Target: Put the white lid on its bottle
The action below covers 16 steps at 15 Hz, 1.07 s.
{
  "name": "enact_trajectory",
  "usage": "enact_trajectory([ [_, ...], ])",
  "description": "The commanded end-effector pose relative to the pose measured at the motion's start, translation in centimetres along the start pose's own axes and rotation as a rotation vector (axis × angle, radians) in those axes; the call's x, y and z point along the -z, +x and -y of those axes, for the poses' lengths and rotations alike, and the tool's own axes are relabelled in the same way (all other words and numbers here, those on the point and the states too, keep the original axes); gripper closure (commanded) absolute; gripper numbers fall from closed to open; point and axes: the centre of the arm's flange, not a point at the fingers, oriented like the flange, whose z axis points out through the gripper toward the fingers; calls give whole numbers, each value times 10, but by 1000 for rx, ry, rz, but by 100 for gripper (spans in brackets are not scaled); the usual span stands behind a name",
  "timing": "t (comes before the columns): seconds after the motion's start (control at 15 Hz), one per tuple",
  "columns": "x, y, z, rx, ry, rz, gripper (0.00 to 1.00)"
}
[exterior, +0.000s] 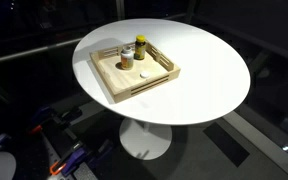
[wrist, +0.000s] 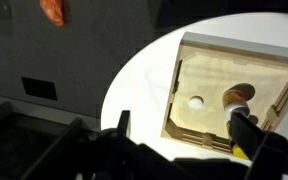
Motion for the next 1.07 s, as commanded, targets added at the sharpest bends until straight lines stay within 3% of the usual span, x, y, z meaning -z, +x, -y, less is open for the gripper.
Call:
enact_trajectory([
  [0.0,0,0,0,0,0,-1,0],
  [0.6,1,0,0,0,0,-2,0],
  [1.0,4,32,0,-12,24,-2,0],
])
